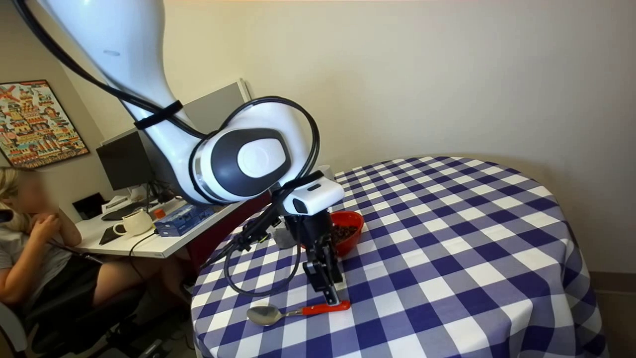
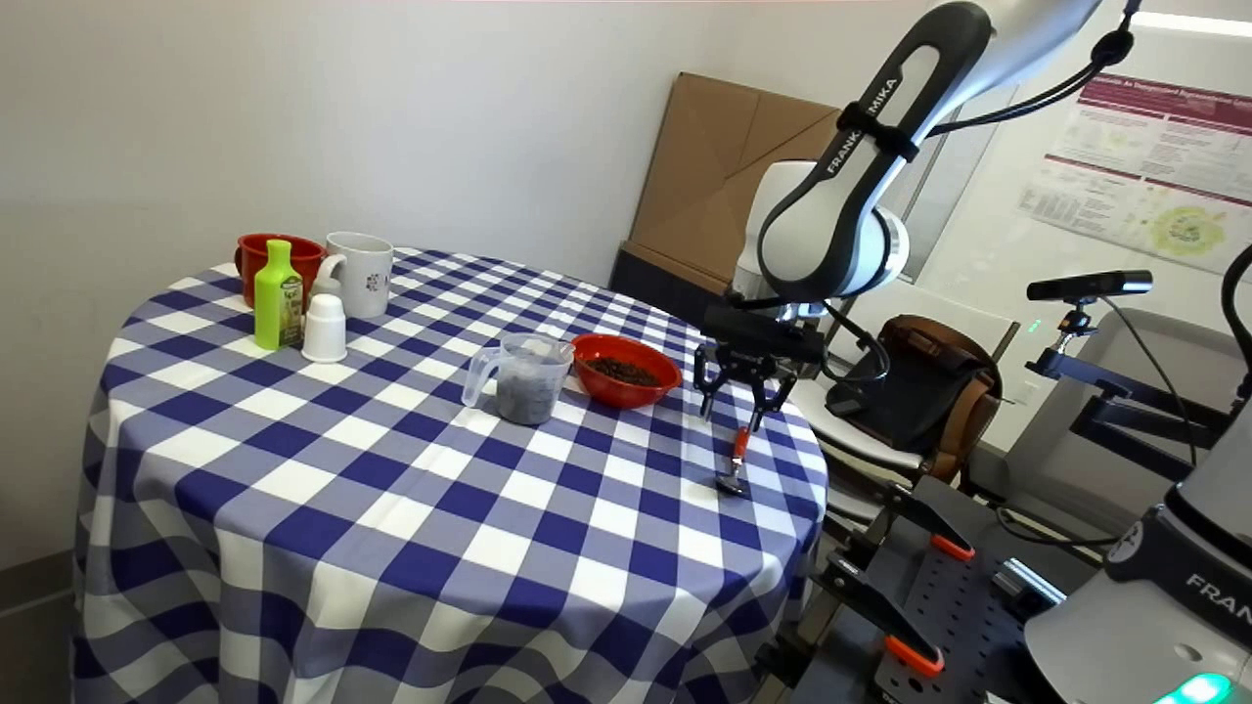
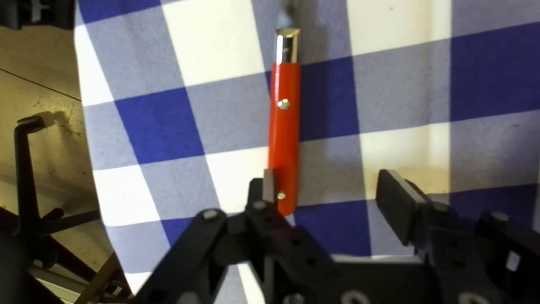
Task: Transfer a spoonful of contents from the orange bowl to the clear jar
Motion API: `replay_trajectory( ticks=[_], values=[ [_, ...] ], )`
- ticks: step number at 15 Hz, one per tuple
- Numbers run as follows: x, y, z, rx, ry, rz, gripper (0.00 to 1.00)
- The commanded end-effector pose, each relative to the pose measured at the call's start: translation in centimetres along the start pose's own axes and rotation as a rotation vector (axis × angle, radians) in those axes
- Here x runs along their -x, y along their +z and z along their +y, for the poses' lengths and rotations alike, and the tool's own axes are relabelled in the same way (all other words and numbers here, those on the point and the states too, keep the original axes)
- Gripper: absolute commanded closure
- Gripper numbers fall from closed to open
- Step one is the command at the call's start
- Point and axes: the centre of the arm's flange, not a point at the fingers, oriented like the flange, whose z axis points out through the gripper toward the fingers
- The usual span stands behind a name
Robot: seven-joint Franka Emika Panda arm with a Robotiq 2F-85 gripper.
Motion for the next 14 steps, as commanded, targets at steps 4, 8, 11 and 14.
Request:
replay_trajectory(
  ticks=[4,8,11,14],
  values=[
    [1.8,-12.1,-1.4,-0.175,-0.246,-0.046,0.0],
    [3.5,-19.5,-1.8,-0.191,-0.479,-0.056,0.0],
    [5.2,-23.4,-2.0,-0.187,-0.648,-0.072,0.0],
    [7.0,-26.6,-2.2,-0.176,-0.817,-0.079,0.0]
  ],
)
